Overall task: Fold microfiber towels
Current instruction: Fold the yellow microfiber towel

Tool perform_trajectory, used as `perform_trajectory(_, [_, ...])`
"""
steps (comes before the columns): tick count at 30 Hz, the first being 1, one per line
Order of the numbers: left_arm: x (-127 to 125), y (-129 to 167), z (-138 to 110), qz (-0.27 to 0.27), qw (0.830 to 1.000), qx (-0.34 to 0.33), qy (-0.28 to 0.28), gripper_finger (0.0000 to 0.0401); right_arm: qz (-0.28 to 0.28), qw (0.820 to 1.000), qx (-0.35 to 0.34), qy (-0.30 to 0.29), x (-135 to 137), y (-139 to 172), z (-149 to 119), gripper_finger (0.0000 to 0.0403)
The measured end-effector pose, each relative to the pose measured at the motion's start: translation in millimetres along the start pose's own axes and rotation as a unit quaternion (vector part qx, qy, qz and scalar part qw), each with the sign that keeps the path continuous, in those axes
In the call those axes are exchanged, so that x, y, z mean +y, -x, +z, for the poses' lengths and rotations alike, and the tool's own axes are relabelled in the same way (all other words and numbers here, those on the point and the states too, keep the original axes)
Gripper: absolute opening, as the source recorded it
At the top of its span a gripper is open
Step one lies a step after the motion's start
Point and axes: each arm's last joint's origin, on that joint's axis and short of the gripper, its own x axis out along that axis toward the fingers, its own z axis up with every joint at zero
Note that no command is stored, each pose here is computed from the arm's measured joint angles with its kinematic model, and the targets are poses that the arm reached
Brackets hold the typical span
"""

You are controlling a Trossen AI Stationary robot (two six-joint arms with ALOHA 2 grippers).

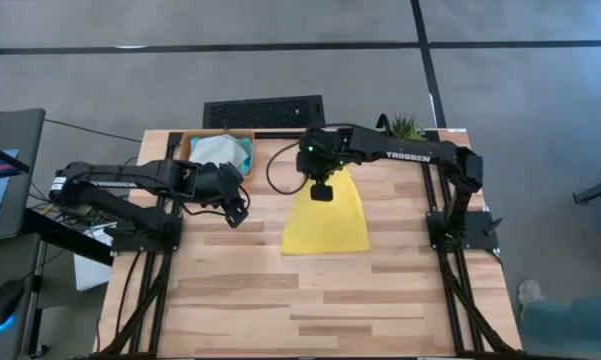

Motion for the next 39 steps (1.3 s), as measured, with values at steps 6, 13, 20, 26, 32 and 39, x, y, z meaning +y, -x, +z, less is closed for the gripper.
perform_trajectory(6, [-10, -14, 8, 0.001, 0.998, -0.017, -0.061, 0.0138, -0.013, 0.999, -0.04, -0.027, -5, 21, 16, 0.0007])
perform_trajectory(13, [-27, -45, 18, 0.003, 0.993, -0.021, -0.115, 0.0138, -0.038, 0.997, -0.052, -0.037, -8, 31, 23, 0.0008])
perform_trajectory(20, [-36, -71, 18, 0.026, 0.992, 0.001, -0.12, 0.0138, -0.073, 0.997, -0.017, -0.035, -14, 37, 18, 0.0007])
perform_trajectory(26, [-37, -72, 19, 0.028, 0.994, -0.007, -0.106, 0.0138, -0.074, 0.996, -0.004, -0.042, -20, 37, 14, 0.0007])
perform_trajectory(32, [-34, -72, 20, 0.074, 0.991, -0.029, -0.105, 0.0138, -0.077, 0.996, -0.005, -0.037, -23, 40, 12, 0.0008])
perform_trajectory(39, [-26, -80, 19, 0.081, 0.992, -0.026, -0.098, 0.0138, -0.084, 0.996, -0.024, -0.029, -22, 54, 13, 0.0008])
